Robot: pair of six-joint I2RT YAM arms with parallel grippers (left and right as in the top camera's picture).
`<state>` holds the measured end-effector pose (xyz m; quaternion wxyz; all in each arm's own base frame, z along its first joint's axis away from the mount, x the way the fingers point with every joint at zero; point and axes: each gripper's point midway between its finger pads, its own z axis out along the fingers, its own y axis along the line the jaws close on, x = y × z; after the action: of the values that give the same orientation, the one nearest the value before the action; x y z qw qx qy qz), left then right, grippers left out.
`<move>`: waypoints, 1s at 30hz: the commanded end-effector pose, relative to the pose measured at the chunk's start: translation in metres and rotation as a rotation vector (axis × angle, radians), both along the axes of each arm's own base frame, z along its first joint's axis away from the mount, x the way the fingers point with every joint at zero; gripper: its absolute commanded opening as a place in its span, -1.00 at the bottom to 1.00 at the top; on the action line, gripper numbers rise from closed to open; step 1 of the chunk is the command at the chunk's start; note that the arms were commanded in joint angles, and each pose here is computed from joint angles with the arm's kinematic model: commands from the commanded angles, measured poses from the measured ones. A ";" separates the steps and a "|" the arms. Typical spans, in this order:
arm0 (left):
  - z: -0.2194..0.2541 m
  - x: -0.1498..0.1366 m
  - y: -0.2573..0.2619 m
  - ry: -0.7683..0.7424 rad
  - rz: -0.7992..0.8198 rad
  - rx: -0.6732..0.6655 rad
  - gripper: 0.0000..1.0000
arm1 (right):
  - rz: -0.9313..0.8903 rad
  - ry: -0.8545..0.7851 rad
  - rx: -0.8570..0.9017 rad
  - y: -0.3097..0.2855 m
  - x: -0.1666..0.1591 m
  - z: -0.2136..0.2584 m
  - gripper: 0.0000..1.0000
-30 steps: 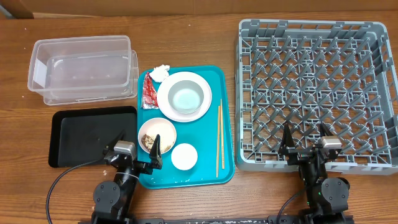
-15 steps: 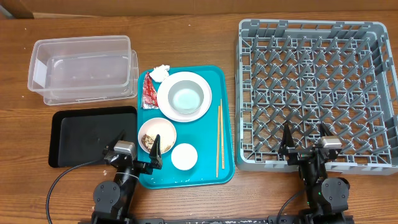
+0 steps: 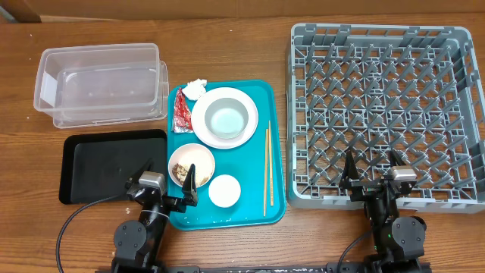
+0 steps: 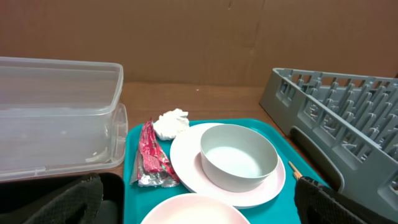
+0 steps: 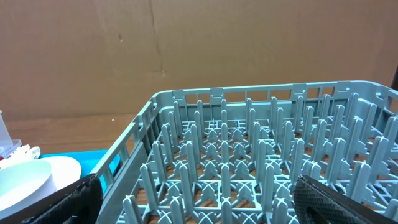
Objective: Sort waste into correct bins and load items into the dishwasher
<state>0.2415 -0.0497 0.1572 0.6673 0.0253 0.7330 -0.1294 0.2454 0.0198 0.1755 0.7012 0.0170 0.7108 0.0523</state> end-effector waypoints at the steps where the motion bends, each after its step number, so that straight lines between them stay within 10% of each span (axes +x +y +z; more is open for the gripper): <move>1: 0.009 -0.002 -0.009 -0.020 -0.049 -0.079 1.00 | -0.003 -0.008 0.000 -0.001 0.000 -0.001 1.00; 19: 0.136 -0.032 -0.028 -0.307 -0.197 -0.133 0.99 | 0.236 -0.183 0.132 0.035 -0.023 0.085 1.00; 30: 0.216 -0.005 -0.047 0.065 -0.277 -0.016 1.00 | 0.246 0.146 0.153 0.041 -0.024 0.149 1.00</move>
<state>0.2265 -0.0821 0.3496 0.6444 0.0745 0.7290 -0.2188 0.2162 0.0551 0.3037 0.6583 -0.0134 0.7317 0.1761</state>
